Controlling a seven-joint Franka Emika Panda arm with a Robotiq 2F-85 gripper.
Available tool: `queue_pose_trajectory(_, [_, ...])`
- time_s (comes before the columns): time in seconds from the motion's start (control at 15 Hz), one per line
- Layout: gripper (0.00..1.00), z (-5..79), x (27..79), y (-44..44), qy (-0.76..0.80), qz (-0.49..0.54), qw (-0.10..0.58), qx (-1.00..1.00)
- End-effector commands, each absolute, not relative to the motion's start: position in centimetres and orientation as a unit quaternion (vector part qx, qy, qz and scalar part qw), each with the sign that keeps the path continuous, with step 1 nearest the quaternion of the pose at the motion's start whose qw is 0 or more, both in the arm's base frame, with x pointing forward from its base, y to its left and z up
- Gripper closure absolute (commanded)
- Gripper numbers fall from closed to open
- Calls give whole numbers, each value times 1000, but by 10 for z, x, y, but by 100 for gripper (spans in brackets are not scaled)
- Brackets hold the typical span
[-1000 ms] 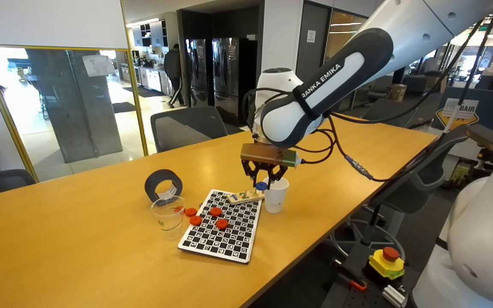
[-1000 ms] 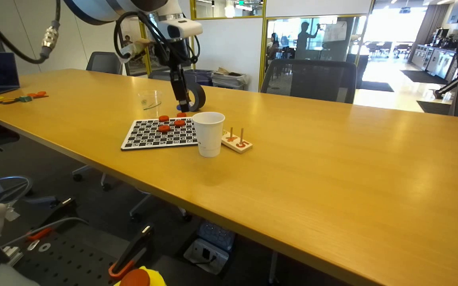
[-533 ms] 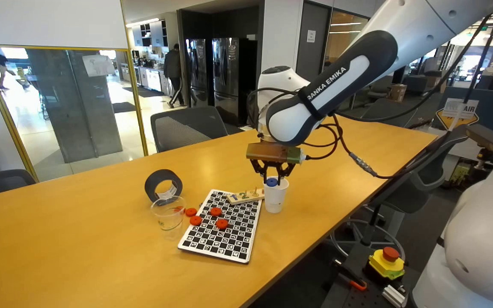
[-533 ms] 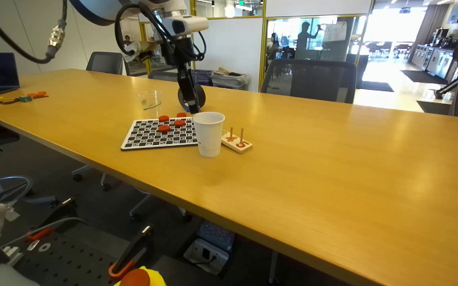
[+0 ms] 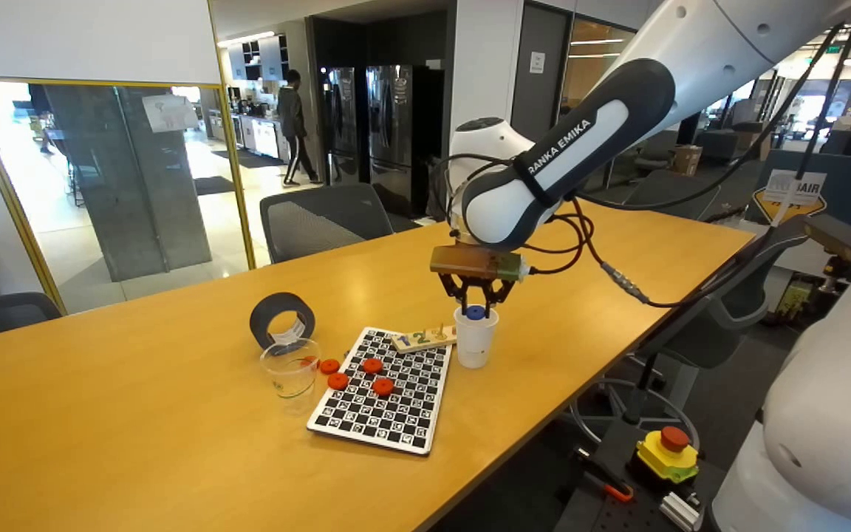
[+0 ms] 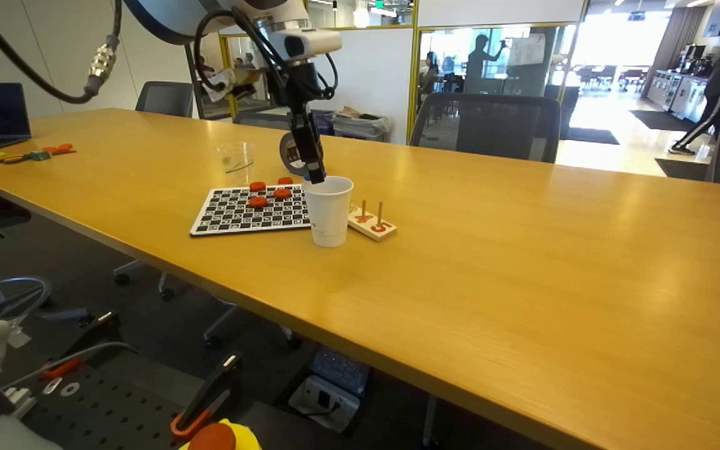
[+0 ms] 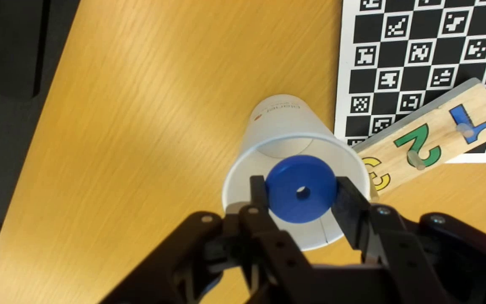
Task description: Put the blue block in the white cup and the orange blocks in the transparent cup
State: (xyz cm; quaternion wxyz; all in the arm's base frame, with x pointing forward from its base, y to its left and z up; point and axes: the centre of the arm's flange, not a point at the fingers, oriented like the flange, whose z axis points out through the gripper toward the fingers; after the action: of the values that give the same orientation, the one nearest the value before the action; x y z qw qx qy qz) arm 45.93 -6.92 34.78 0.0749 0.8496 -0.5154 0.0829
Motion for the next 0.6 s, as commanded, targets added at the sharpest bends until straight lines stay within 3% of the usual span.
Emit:
queue_pose_trajectory(0.0, [82, 349, 470, -79, -522, 86, 83, 845])
queue_pose_trajectory(0.07, [82, 348, 471, -80, -522, 85, 83, 844])
queue_pose_trajectory(0.13, [39, 347, 472, -82, -523, 82, 81, 845])
queue_pose_trajectory(0.47, [1, 353, 476, -75, -503, 87, 85, 856])
queue_pose_trajectory(0.53, [0, 357, 476, -72, -495, 90, 83, 860])
